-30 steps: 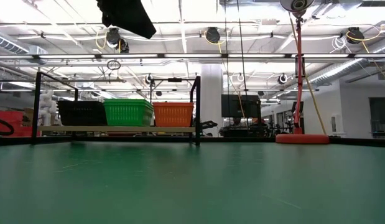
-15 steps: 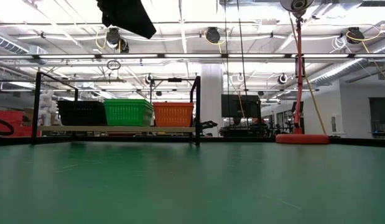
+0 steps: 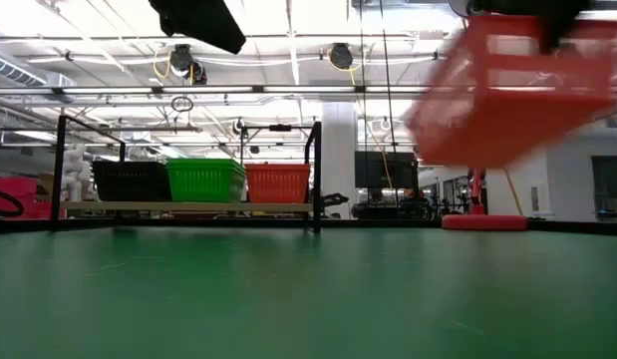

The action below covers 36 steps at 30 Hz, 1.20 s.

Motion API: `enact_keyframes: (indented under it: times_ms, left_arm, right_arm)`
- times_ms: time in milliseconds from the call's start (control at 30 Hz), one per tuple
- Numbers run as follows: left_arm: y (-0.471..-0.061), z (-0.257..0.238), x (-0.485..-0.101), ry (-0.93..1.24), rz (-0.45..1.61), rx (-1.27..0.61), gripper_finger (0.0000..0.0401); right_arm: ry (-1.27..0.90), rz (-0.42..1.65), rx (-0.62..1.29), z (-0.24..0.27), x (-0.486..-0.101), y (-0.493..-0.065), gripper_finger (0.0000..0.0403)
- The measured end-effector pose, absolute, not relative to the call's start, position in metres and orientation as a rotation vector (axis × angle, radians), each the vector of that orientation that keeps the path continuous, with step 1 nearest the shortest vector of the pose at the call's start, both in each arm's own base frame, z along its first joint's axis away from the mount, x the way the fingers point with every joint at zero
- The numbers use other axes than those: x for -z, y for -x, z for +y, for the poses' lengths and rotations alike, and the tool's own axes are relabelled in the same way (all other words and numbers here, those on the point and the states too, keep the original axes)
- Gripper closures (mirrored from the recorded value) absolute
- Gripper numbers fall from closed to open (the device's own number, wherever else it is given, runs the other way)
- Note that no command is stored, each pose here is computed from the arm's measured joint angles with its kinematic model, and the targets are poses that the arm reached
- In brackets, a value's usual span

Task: Stack baskets on shelf by color
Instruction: Stack the orange bin on top of the orange bin on the shelf

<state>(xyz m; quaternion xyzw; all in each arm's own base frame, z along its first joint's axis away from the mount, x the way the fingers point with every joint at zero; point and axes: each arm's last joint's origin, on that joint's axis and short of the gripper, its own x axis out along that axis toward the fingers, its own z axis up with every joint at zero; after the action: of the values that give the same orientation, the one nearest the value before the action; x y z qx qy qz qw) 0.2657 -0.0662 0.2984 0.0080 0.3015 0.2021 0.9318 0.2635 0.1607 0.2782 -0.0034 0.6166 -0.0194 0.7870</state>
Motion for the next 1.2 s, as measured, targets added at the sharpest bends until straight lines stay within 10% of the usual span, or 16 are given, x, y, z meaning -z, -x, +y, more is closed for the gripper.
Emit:
enact_keyframes:
  times_ms: [733,1200]
  left_arm:
    - [-0.212,-0.046,-0.326,-0.205,0.648,-0.550,0.0268]
    - [-0.199,-0.028,-0.330,-0.224,0.691,-0.619,0.0268]
  right_arm:
    - [0.123,0.935,0.283,-0.032,-0.392,-0.343,0.0400]
    - [0.251,0.994,0.257,-0.096,-0.373,-0.406,0.0398]
